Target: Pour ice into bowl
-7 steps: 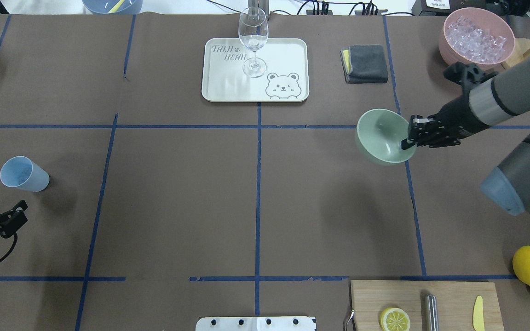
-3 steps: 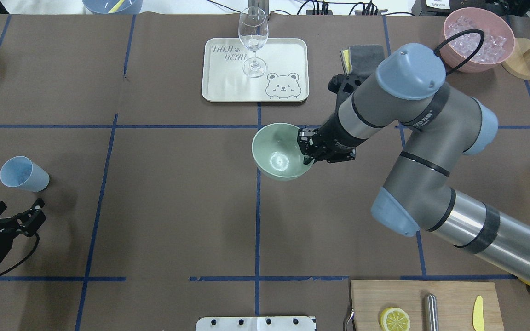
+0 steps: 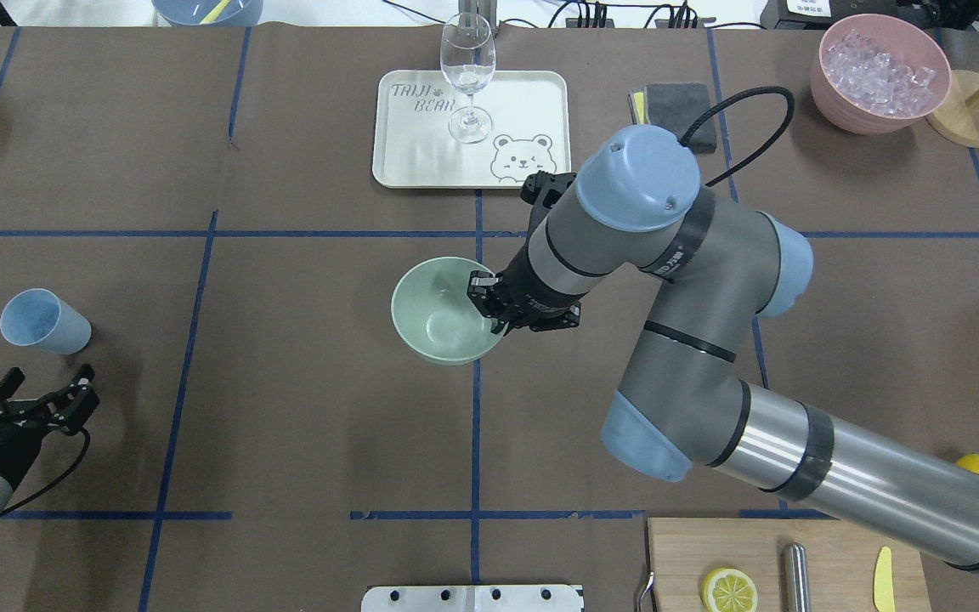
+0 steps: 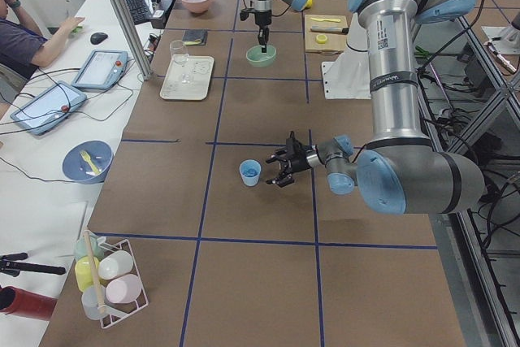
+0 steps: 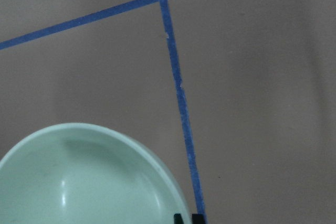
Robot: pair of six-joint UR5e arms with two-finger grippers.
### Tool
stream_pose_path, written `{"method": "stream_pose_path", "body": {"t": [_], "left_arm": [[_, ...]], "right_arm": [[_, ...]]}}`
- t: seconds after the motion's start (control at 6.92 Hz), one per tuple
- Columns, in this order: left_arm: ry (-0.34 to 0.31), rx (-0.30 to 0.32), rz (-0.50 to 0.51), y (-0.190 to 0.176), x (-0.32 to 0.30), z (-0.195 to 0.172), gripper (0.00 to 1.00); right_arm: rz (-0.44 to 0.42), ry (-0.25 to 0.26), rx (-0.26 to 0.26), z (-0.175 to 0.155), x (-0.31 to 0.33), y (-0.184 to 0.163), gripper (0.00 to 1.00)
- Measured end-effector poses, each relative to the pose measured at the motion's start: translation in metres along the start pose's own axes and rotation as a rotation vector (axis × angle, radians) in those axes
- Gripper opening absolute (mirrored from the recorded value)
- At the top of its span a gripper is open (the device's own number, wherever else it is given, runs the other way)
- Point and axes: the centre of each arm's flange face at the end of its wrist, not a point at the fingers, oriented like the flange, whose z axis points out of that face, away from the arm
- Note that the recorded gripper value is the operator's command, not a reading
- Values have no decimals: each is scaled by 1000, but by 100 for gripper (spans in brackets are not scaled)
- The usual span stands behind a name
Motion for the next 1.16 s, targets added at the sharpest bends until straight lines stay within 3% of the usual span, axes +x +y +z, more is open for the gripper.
{"method": "stream_pose_path", "body": {"t": [0.72,1.16], "left_arm": [[-80,74,12,-27,-28,28,99],[-86,76,9,-15,-19,44,99]], "right_arm": [[14,53,30,57,-85,-3,0],[-8,92,45,90,-94,17,0]]}}
